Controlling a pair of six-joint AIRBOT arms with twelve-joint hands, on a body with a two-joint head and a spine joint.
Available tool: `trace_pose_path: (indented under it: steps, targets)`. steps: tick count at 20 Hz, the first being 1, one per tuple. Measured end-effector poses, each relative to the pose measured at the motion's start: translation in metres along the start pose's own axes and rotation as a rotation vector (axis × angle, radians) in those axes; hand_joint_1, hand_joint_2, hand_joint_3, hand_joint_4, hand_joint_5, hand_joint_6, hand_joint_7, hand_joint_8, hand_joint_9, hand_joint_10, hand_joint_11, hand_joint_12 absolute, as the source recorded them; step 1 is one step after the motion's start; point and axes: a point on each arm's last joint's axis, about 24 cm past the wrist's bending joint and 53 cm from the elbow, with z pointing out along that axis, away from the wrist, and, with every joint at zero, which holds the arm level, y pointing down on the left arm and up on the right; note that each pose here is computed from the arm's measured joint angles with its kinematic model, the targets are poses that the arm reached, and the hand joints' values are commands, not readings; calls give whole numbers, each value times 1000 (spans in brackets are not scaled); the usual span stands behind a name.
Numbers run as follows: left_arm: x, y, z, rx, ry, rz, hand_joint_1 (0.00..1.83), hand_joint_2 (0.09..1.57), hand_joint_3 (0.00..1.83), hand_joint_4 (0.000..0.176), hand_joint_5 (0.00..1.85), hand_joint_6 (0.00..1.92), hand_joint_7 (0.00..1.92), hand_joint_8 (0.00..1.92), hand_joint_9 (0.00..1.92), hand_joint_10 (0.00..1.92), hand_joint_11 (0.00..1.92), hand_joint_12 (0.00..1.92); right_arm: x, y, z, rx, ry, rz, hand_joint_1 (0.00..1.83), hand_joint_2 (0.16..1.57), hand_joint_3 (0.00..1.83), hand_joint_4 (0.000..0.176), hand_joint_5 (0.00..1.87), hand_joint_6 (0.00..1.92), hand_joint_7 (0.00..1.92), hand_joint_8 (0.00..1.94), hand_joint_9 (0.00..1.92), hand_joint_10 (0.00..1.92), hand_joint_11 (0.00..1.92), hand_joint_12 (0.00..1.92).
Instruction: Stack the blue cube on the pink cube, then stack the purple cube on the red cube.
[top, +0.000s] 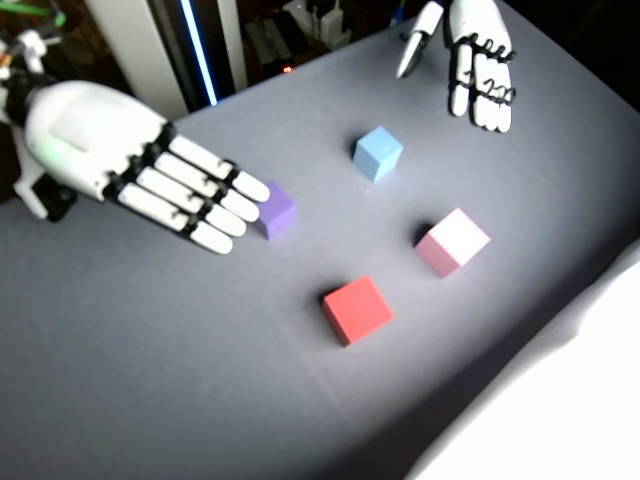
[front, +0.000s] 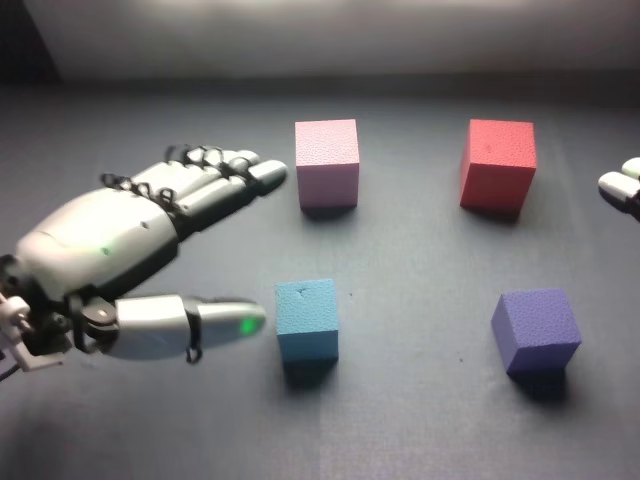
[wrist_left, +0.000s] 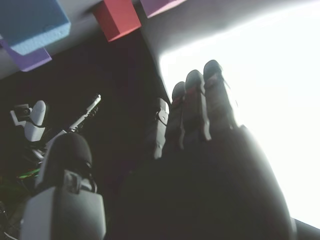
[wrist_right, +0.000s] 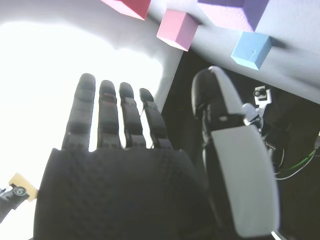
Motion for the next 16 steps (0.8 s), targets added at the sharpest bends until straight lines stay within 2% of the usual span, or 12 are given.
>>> trace_pose_path:
  steps: [1, 2, 3, 5, 6, 7, 10, 12, 13, 14, 15, 16]
  targets:
    - [5, -1, 2, 1, 15, -2, 342, 1049, 0, 47, 0, 0, 27, 10, 17, 8, 26, 14, 2, 0, 0, 1, 4, 3, 629, 1311, 0, 0, 0, 0, 0, 0, 0, 0, 0, 2]
    - [12, -1, 4, 0, 35, -1, 338, 1026, 0, 38, 0, 0, 30, 17, 16, 24, 4, 264, 2, 0, 0, 2, 4, 4, 617, 1310, 0, 0, 0, 0, 0, 0, 0, 0, 0, 0]
    - [19, 0, 7, -6, 55, -3, 384, 1009, 0, 39, 0, 0, 83, 18, 43, 70, 0, 581, 1, -2, 0, 7, 1, 6, 626, 1305, 0, 0, 11, 4, 0, 0, 0, 0, 0, 0]
    - [33, 5, 14, -22, 86, -14, 440, 1005, 0, 24, 0, 0, 111, 9, 19, 267, 0, 1172, 1, -3, 0, 15, -4, 11, 656, 1297, 0, 0, 21, 8, 0, 0, 0, 0, 8, 4]
    - [40, 8, 17, -35, 106, -11, 444, 1001, 0, 20, 19, 6, 134, 11, 3, 412, 0, 1294, 2, -4, 0, 21, -3, 18, 656, 1299, 0, 0, 22, 7, 0, 0, 0, 0, 24, 13]
    - [43, 11, 21, -43, 116, -11, 471, 1006, 1, 0, 55, 19, 159, 17, 0, 493, 0, 1327, 4, -5, 1, 24, 0, 22, 609, 1312, 2, 0, 15, 4, 0, 0, 0, 0, 17, 14]
    - [49, 18, 30, -60, 126, -12, 578, 1010, 0, 0, 143, 21, 252, 17, 13, 605, 0, 1162, 3, -6, 0, 30, -5, 26, 592, 1313, 2, 0, 0, 0, 0, 0, 0, 0, 0, 0]
    - [58, 25, 33, -85, 148, -16, 611, 1012, 0, 0, 203, 13, 344, 16, 20, 706, 0, 1194, 3, -7, 0, 35, -5, 30, 597, 1320, 5, 0, 0, 0, 0, 0, 0, 0, 0, 0]
    - [65, 29, 35, -94, 164, -12, 597, 1030, 2, 0, 222, 11, 366, 13, 37, 690, 0, 1157, 3, -8, 0, 37, -6, 31, 596, 1322, 6, 0, 0, 0, 0, 0, 0, 0, 0, 0]
    - [66, 29, 38, -94, 166, -18, 724, 1042, 2, 0, 379, 46, 515, 39, 188, 694, 0, 1282, 3, -8, 0, 37, -7, 31, 657, 1320, 2, 0, 0, 0, 0, 0, 0, 0, 0, 0]
    - [65, 28, 42, -90, 157, -29, 799, 1052, 2, 0, 505, 51, 667, 76, 283, 869, 0, 1427, 3, -8, 0, 36, -7, 31, 624, 1331, 6, 0, 0, 0, 0, 0, 0, 0, 0, 0]
    - [63, 29, 44, -90, 154, -32, 799, 1052, 2, 0, 505, 51, 667, 76, 283, 869, 0, 1427, 3, -8, 0, 36, -6, 31, 624, 1331, 6, 0, 0, 0, 0, 0, 0, 0, 0, 0]
